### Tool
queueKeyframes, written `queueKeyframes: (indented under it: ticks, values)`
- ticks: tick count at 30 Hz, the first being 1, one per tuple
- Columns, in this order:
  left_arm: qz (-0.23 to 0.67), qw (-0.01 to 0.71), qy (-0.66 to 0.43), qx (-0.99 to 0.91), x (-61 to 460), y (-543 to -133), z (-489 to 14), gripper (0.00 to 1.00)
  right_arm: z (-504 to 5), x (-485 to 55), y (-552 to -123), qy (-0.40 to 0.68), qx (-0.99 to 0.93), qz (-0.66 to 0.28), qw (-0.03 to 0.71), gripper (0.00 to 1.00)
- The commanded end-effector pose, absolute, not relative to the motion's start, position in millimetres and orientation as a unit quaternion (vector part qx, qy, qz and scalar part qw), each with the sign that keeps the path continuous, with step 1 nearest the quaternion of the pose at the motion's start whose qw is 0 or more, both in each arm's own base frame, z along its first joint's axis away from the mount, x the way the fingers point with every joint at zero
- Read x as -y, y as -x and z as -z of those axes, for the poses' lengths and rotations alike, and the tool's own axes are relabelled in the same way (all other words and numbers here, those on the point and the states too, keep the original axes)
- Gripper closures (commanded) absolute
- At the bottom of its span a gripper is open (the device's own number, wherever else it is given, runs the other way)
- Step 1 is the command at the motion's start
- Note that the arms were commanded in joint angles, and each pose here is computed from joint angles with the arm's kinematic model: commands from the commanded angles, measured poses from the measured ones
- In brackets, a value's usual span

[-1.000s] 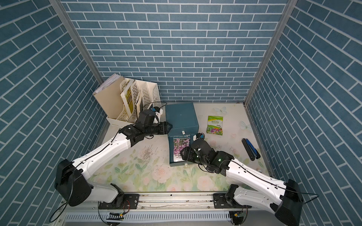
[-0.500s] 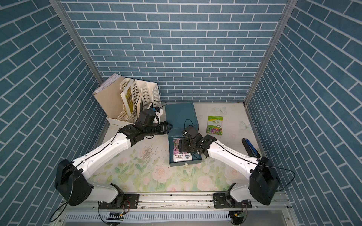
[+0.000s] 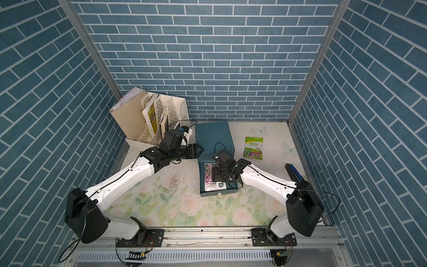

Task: Take the seed bags out of the drawer
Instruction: Pick up the seed packet from the drawer.

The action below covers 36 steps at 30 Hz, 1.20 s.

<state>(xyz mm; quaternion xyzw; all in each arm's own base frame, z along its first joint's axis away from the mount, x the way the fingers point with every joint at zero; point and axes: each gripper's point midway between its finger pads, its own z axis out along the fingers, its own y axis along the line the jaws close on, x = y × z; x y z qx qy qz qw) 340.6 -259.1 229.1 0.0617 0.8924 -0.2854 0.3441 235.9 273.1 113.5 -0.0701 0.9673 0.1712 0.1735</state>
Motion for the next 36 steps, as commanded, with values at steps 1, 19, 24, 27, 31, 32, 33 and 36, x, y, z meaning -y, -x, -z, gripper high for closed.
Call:
queueKeyframes:
  ticks: [1,19,24,27,31,32,33,36]
  values:
    - [0.27,0.308,-0.075,-0.909,255,-330,-210,0.39,-112,-274,-244,0.078,-0.966,-0.166,0.181,0.32]
    - [0.268,0.305,-0.076,-0.911,253,-328,-210,0.39,-101,-279,-249,0.08,-0.963,-0.184,0.179,0.65]
    - [0.267,0.305,-0.076,-0.911,252,-327,-209,0.39,-100,-281,-249,0.083,-0.963,-0.186,0.178,0.77]
    - [0.267,0.304,-0.078,-0.911,251,-326,-208,0.39,-101,-281,-249,0.083,-0.963,-0.185,0.179,0.84]
    - [0.266,0.302,-0.078,-0.912,251,-326,-207,0.39,-104,-280,-249,0.083,-0.962,-0.186,0.183,0.93]
    - [0.266,0.302,-0.078,-0.912,251,-326,-207,0.39,-104,-279,-249,0.082,-0.962,-0.186,0.183,0.96]
    - [0.265,0.302,-0.078,-0.912,251,-326,-207,0.39,-104,-279,-249,0.082,-0.962,-0.186,0.184,0.98]
    - [0.265,0.302,-0.079,-0.913,251,-326,-206,0.39,-107,-279,-250,0.082,-0.961,-0.188,0.186,1.0]
